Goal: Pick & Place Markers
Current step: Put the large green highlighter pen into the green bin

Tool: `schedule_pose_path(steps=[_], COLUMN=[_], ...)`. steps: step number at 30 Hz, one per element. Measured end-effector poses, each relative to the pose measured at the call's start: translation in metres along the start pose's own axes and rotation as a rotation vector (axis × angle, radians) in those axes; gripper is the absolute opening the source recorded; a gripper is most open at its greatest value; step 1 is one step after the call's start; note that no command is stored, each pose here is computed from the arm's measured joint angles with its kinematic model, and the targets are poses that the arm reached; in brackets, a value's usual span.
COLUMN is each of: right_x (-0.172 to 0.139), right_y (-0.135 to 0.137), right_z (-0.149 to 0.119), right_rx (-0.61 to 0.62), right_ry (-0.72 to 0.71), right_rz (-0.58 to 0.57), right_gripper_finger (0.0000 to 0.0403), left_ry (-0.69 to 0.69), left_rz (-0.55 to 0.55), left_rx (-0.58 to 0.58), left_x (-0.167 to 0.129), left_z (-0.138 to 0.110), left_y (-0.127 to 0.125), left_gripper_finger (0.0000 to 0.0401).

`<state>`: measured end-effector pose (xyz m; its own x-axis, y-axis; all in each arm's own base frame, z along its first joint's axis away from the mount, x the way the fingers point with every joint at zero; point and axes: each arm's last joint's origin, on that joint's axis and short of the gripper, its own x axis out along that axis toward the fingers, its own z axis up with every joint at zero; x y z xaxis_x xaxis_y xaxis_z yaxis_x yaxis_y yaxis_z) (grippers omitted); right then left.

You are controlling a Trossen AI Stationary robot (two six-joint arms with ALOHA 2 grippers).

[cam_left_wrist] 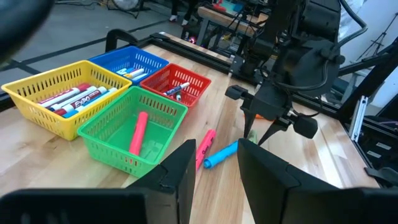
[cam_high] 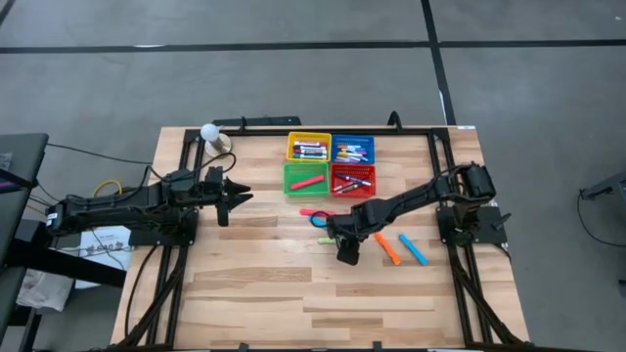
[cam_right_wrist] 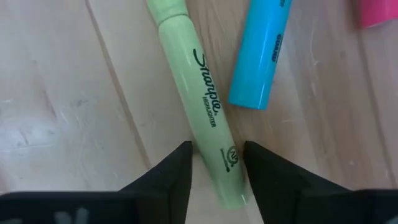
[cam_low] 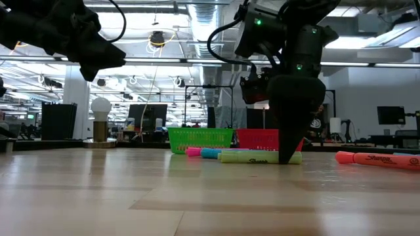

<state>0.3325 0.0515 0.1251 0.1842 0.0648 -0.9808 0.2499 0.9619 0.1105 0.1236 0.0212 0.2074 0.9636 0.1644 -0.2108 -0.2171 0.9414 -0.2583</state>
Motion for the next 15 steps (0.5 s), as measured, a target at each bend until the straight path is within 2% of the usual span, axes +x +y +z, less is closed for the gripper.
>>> schedule_pose_path(steps=[9, 15], right_x=[-0.0013, -0.0088], right_y=[0.0055, 0.0073], right_z=[-0.0041, -0.0025], right_rx=[-0.022, -0.033], right_ry=[-0.003, -0.007], right_rz=[-0.025, -0.014], right_gripper_finger=[0.0081, 0.0071], left_ry=[0.000, 0.000], left_rz=[0.000, 0.000], left_rx=[0.000, 0.000], left_x=[0.0000, 0.0000], left_z=[0.0000, 0.0000], left_y=[0.0000, 0.0000], left_gripper_finger=[0.0117, 0.0117])
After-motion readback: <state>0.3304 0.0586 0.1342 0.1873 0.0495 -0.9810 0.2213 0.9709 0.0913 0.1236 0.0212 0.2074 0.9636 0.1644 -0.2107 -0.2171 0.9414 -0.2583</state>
